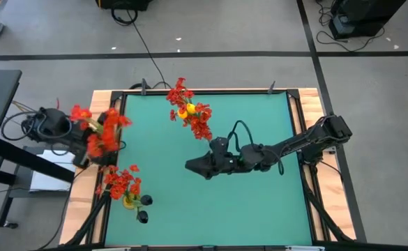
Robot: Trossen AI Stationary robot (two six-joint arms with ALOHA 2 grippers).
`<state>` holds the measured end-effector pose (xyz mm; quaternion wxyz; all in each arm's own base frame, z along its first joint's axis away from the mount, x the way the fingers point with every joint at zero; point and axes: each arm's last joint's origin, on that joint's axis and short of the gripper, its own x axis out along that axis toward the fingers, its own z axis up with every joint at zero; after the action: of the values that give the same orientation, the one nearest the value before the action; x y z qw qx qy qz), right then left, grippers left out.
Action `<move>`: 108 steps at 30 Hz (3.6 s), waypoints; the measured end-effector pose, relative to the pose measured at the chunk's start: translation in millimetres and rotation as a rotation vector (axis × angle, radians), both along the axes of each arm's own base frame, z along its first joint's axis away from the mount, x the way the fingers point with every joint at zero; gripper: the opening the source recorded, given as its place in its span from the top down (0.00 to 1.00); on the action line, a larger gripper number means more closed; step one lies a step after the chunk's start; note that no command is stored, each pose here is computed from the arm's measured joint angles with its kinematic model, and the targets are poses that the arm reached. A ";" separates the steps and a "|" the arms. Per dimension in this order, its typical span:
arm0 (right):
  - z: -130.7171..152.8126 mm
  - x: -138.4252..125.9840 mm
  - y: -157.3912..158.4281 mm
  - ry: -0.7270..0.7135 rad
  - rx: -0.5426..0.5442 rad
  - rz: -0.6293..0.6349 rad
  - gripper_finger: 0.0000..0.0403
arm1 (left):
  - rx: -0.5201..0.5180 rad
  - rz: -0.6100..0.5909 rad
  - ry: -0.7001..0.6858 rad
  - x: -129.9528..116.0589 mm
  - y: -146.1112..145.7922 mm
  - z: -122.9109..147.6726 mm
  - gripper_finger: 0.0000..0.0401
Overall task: Sort flowers into vase by color
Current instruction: Put the red flowers into the yellow vase
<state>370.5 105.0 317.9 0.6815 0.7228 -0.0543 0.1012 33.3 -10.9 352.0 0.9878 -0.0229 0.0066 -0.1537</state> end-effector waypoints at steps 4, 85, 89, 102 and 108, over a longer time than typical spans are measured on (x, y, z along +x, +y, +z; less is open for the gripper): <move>-5.0 0.6 0.7 0.054 0.011 -0.033 0.59 | -0.060 -0.192 0.047 -19.7 1.3 -8.7 0.98; -53.6 -2.5 -1.8 0.544 -0.110 -0.020 0.59 | -0.143 0.160 0.083 -33.0 17.1 -21.7 0.98; -56.4 -3.5 -2.7 0.573 -0.122 -0.052 0.59 | -0.220 0.313 0.141 -31.9 20.9 -43.1 0.98; -62.6 -6.2 -3.3 0.640 -0.142 -0.067 0.59 | -0.424 0.534 0.264 -16.6 19.9 -78.6 0.98; -67.7 -8.7 -4.1 0.697 -0.161 -0.068 0.59 | -0.570 0.551 0.257 -3.7 15.5 -90.3 0.98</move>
<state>361.8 100.9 250.2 0.7169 0.6555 0.1656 -0.1702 29.6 4.6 261.7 0.9373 -0.3152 0.0807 0.1249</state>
